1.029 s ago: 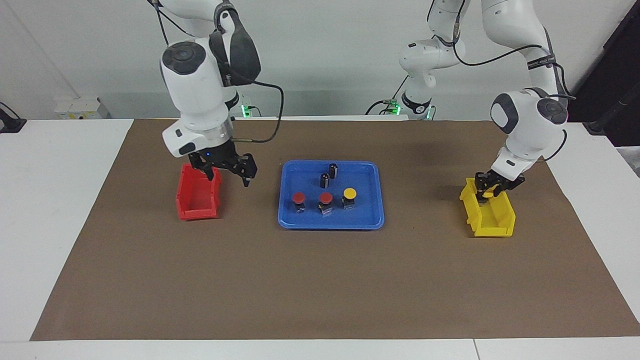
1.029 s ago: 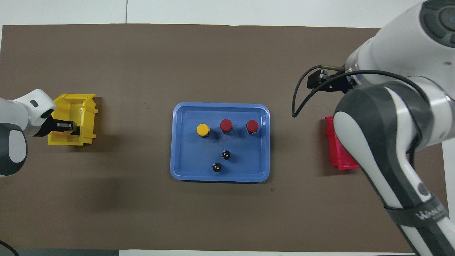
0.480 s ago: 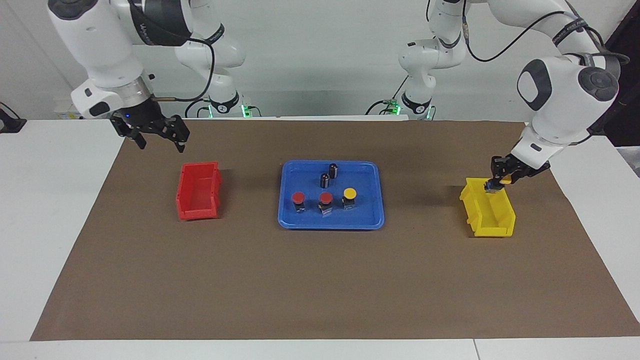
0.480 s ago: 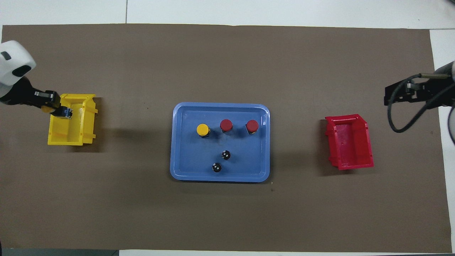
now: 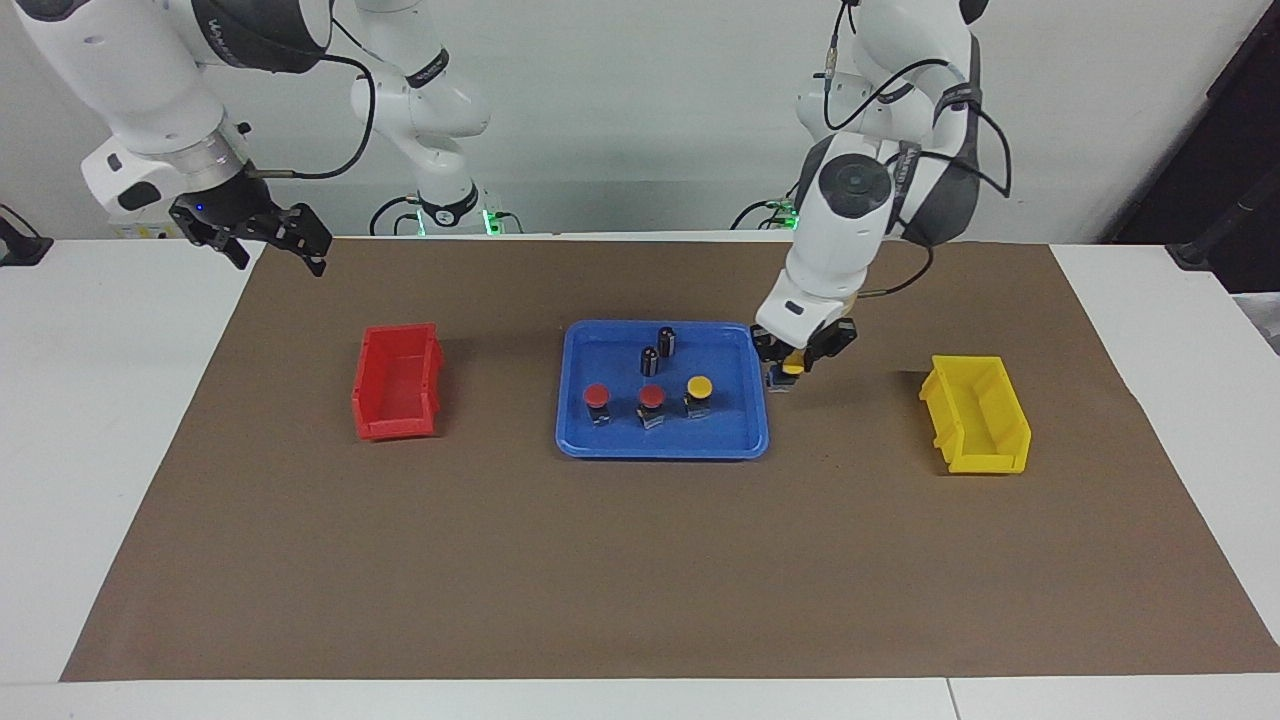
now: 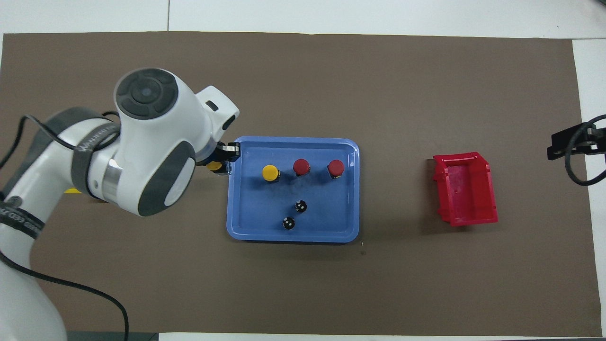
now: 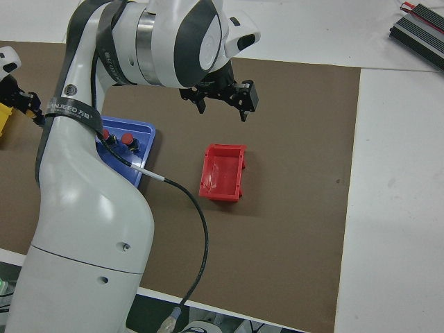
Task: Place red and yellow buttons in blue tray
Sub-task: 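Lower the yellow button into the tray with the left gripper and release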
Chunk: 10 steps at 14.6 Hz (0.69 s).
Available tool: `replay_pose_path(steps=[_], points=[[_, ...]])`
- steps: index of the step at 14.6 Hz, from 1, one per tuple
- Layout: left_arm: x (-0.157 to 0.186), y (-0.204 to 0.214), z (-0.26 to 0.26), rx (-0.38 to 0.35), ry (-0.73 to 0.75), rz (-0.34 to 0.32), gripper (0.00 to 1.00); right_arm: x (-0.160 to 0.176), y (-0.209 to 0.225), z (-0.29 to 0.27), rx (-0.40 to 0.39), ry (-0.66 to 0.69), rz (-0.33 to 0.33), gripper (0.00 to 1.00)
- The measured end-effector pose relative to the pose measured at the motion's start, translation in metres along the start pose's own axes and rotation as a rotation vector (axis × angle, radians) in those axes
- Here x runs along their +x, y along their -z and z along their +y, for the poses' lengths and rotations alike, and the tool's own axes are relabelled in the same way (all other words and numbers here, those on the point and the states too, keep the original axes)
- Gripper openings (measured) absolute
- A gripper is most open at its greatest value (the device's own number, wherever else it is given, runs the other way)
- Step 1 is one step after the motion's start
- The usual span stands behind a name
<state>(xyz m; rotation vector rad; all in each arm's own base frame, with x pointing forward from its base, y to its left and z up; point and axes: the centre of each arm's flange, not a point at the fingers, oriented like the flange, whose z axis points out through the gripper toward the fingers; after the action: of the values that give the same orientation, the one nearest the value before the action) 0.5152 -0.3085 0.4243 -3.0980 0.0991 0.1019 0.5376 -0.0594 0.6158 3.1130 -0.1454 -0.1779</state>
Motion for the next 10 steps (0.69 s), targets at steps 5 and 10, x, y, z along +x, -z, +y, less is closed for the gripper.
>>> replay_pose_path(steps=[5,10], points=[[-0.013,-0.021,0.017,-0.031,-0.01,0.001,0.41,-0.004,0.005,0.019,0.004,0.033,0.011,1.0],[-0.011,-0.049,0.01,-0.052,-0.003,0.043,0.41,-0.003,0.006,0.003,0.0,0.063,0.019,1.0]])
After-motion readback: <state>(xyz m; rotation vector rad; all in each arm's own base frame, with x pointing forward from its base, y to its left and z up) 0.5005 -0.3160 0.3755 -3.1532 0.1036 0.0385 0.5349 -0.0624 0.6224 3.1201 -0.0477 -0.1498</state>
